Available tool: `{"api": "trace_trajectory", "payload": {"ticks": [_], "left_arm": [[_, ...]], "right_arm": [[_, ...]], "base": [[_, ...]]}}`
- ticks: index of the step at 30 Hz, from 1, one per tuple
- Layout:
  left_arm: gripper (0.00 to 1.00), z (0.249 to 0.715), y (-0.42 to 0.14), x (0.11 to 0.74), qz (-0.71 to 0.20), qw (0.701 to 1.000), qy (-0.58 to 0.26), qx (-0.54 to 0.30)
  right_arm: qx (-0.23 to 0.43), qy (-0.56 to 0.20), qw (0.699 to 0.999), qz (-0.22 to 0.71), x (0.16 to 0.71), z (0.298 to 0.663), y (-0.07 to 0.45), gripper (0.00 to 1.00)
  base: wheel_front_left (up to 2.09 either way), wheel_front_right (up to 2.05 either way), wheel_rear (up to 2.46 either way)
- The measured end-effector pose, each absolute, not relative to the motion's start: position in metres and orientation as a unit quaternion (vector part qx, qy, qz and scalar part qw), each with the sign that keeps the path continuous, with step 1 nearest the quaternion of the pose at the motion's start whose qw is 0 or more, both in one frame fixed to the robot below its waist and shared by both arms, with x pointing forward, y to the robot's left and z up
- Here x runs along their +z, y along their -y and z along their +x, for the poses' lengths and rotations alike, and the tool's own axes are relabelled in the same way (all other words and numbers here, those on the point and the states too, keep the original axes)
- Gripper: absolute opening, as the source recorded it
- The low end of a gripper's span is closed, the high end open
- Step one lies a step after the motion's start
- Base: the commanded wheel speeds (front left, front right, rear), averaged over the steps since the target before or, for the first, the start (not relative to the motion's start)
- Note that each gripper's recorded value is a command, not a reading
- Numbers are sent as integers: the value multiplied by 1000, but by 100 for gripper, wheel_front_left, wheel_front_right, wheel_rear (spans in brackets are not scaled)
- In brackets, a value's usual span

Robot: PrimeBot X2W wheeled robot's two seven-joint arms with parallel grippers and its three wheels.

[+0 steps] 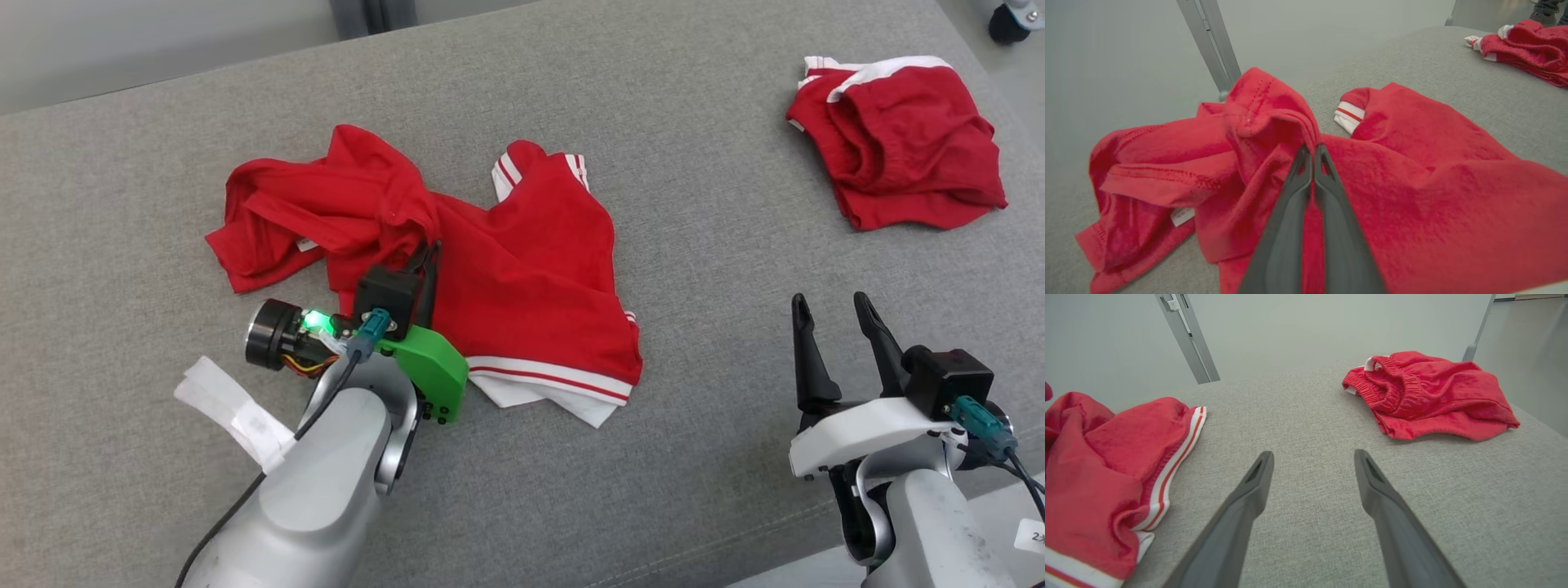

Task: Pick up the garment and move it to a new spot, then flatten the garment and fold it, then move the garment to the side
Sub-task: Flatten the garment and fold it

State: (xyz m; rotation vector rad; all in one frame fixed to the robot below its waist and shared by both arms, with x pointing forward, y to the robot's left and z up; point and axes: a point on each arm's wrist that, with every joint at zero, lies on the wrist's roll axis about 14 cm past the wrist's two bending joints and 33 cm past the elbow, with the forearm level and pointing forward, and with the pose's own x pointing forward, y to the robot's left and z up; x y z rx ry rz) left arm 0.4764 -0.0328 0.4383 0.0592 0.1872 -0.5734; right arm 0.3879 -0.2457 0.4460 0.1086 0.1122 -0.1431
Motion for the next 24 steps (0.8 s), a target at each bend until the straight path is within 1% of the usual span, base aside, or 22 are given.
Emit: {"api": "trace_trajectory", "payload": {"ticks": [4, 11, 14, 18, 21, 24], "left_arm": [[0, 474, 41, 430, 26, 951, -100, -293], [0, 482, 20, 453, 6, 964, -61, -258], [0, 479, -3, 456, 3, 972, -51, -228], [0, 472, -53, 455, 5, 986, -50, -159], [0, 458, -90, 447, 2, 992, -68, -108], [0, 440, -113, 434, 1, 993, -94, -76]], "right_arm": [[-80, -58, 994, 53, 443, 385, 251, 100], [-71, -54, 994, 57, 445, 391, 244, 100], [-61, -51, 995, 60, 446, 395, 238, 100], [-41, -49, 996, 64, 446, 401, 224, 100], [-28, -46, 996, 65, 448, 406, 215, 100], [-11, -46, 997, 66, 448, 411, 204, 100]], "base": [[0, 0, 0], [0, 0, 0], [0, 0, 0], [0, 0, 0], [0, 0, 0], [0, 0, 0]]}}
